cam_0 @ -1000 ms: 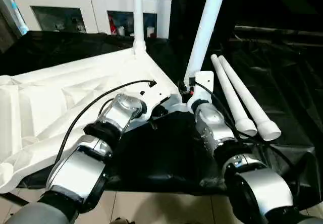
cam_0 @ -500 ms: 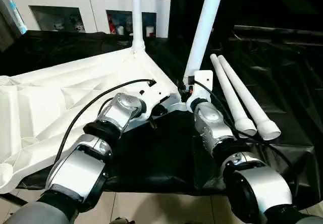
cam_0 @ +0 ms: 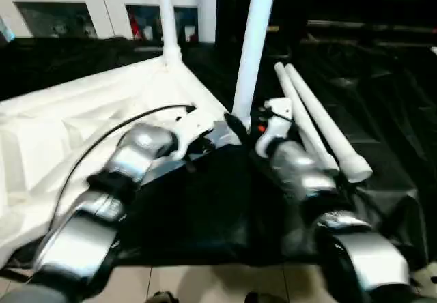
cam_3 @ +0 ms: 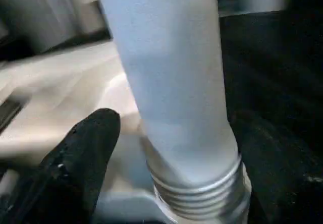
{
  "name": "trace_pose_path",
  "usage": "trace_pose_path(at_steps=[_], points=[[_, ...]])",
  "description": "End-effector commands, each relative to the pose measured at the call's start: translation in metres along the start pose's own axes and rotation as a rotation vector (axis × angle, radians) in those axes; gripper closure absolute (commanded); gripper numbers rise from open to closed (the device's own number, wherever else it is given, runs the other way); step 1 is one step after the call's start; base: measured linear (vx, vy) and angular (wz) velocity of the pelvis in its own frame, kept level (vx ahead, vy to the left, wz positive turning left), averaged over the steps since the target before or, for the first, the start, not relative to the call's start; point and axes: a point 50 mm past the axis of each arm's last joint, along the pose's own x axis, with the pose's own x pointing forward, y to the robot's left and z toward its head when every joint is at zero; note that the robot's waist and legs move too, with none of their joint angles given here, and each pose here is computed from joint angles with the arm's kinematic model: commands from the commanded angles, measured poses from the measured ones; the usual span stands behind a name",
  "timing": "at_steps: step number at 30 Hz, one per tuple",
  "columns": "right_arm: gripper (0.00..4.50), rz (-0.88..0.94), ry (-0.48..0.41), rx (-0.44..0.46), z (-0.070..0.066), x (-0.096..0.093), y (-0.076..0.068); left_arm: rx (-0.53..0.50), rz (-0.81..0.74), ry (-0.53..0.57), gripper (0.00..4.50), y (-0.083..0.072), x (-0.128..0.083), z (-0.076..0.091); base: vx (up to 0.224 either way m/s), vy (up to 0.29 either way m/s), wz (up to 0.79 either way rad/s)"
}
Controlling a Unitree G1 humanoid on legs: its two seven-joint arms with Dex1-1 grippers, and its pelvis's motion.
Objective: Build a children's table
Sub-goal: Rotate leg to tighten
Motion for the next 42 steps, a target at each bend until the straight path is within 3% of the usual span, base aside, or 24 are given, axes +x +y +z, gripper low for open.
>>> trace_pose_path(at_steps=[1, 8, 14, 26, 32, 33, 42], points=[[0.4, 0.186, 0.069, -0.035, -0.003, -0.003, 0.011, 0.085, -0.14, -0.055, 4.5, -0.015, 0.003, 0.006, 0.068, -0.017, -0.01], [0.4, 0.431, 0.213, -0.212, 0.0, -0.044, -0.001, 0.108, -0.271, -0.125, 4.5, -0.024, -0.014, -0.001, 0.017, -0.002, -0.01], [0.4, 0.495, 0.294, -0.271, 0.002, -0.059, -0.003, 0.085, -0.332, -0.166, 4.5, -0.028, -0.025, -0.003, 0.0, 0.0, 0.0], [0.4, 0.525, 0.339, -0.287, -0.004, -0.065, 0.001, 0.075, -0.318, -0.163, 4.5, -0.028, -0.028, -0.009, 0.0, 0.0, 0.0], [0.87, 0.513, 0.329, -0.276, -0.006, -0.064, 0.002, 0.079, -0.318, -0.157, 4.5, -0.027, -0.029, -0.01, 0.0, 0.0, 0.0], [1.11, 0.512, 0.328, -0.276, -0.007, -0.064, 0.002, 0.079, -0.318, -0.157, 4.5, -0.027, -0.029, -0.01, 0.0, 0.0, 0.0], [1.63, 0.511, 0.319, -0.264, -0.012, -0.065, 0.005, 0.07, -0.318, -0.155, 4.5, -0.027, -0.03, -0.012, 0.0, 0.0, 0.0]])
